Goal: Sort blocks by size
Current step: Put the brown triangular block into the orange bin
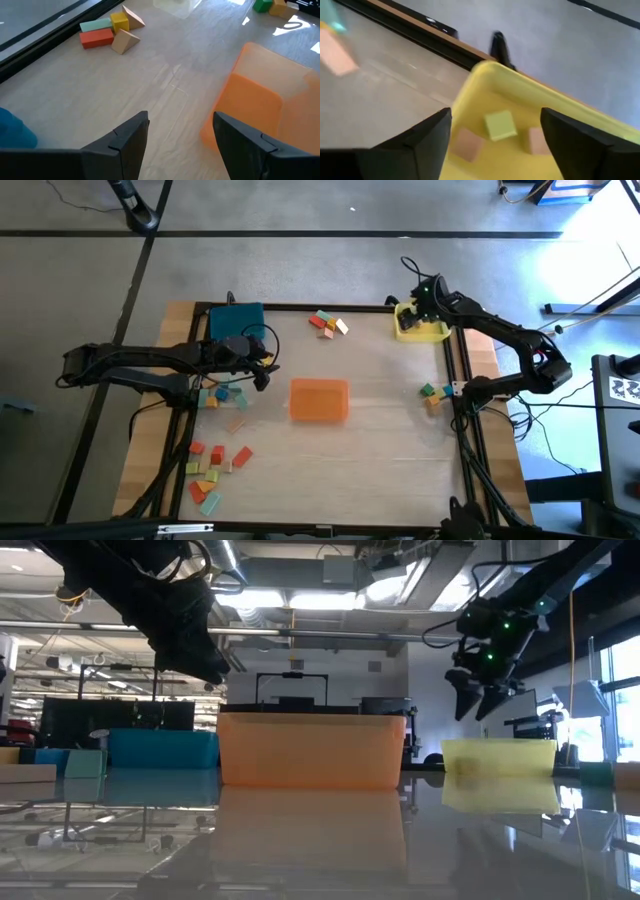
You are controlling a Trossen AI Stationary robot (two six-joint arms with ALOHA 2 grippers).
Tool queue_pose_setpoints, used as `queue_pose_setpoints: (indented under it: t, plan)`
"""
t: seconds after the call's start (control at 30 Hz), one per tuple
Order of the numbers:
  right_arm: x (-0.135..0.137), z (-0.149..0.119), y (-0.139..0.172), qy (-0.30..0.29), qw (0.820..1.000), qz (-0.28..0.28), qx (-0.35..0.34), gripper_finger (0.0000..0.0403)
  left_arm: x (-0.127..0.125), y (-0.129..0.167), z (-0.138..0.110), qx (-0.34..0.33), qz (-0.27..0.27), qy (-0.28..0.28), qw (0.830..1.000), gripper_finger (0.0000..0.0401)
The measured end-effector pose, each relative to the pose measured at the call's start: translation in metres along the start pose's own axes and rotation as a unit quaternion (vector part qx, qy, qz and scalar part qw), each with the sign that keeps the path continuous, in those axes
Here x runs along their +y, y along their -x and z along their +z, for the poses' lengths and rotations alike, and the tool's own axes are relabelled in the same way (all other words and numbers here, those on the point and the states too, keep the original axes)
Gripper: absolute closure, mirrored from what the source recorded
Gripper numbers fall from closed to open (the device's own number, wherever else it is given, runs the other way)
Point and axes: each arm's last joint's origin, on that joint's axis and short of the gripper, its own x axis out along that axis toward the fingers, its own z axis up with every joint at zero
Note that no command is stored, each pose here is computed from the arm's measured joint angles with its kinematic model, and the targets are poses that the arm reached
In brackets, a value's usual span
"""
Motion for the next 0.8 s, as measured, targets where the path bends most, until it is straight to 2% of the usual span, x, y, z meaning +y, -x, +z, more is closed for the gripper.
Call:
queue_pose_setpoints:
  t: [0.13, 0.27, 0.5, 0.67, 0.8]
  plan:
    - [0.014, 0.005, 0.003, 0.018, 0.999, 0.036, -0.033, 0.0078, 0.0, 0.0, 0.0, 0.0, 0.0, 0.0, 1.0, 0.0191]
    - [0.039, 0.011, 0.007, 0.06, 0.991, 0.091, -0.078, 0.0076, 0.0, 0.0, 0.0, 0.0, 0.0, 0.0, 1.0, 0.0191]
    - [0.088, 0.016, 0.019, 0.136, 0.956, 0.213, -0.149, 0.0087, 0.0, 0.0, 0.0, 0.002, 0.001, 0.0, 1.0, 0.0191]
    - [0.114, 0.013, 0.005, 0.185, 0.94, 0.234, -0.167, 0.0101, 0.0, 0.0, 0.0, 0.001, 0.001, -0.002, 1.0, 0.0191]
    - [0.123, 0.011, -0.021, 0.196, 0.938, 0.232, -0.169, 0.0113, 0.0, 0.0, 0.0, 0.001, 0.001, -0.002, 1.0, 0.0191]
